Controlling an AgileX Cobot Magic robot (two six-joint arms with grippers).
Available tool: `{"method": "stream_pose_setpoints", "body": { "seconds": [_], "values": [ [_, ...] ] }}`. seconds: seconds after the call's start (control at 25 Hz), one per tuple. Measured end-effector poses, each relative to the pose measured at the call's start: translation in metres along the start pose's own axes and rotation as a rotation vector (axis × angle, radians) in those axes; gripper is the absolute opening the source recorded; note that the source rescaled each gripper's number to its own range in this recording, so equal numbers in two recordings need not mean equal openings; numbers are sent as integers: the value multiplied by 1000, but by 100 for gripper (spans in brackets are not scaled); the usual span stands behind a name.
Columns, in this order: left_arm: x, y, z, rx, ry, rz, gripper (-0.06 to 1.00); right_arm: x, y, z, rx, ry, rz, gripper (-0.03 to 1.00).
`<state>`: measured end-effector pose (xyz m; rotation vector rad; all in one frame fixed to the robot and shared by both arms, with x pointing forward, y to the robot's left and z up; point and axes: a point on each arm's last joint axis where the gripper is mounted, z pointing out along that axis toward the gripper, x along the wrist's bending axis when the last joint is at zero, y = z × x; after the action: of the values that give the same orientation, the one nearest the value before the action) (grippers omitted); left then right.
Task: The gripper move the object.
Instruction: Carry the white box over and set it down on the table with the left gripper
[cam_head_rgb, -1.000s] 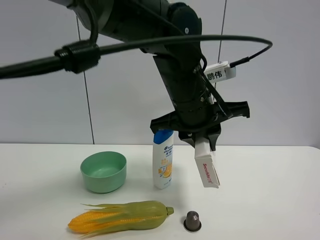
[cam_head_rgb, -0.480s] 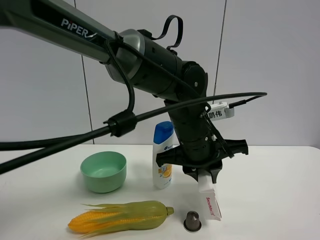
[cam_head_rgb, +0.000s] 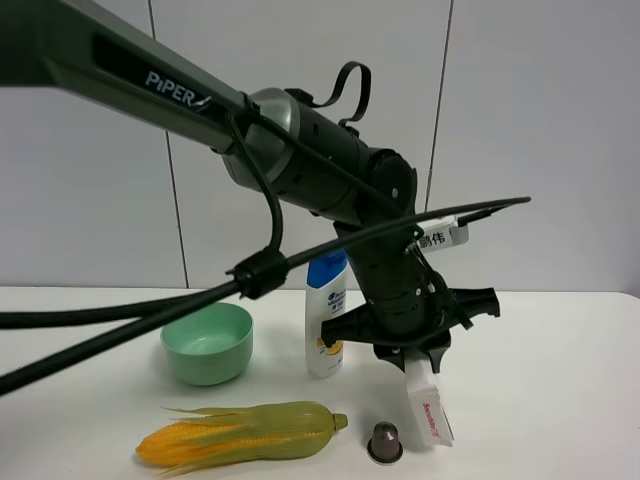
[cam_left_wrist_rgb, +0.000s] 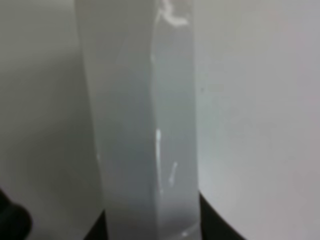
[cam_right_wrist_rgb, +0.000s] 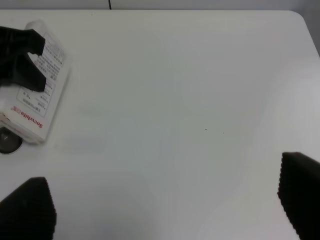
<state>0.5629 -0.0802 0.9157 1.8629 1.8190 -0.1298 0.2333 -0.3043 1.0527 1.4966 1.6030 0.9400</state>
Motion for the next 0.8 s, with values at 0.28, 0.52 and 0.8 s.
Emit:
{"method": "stream_pose_setpoints", "body": {
  "seconds": [0.28, 0.52, 0.8],
  "values": [
    [5, -4, 10, 20, 17, -7, 0, 0, 0, 0, 0, 0, 0, 100],
    [5, -4, 11, 20, 18, -7, 0, 0, 0, 0, 0, 0, 0, 100],
    [5, -4, 11, 20, 17, -7, 0, 0, 0, 0, 0, 0, 0, 100]
  ]
}}
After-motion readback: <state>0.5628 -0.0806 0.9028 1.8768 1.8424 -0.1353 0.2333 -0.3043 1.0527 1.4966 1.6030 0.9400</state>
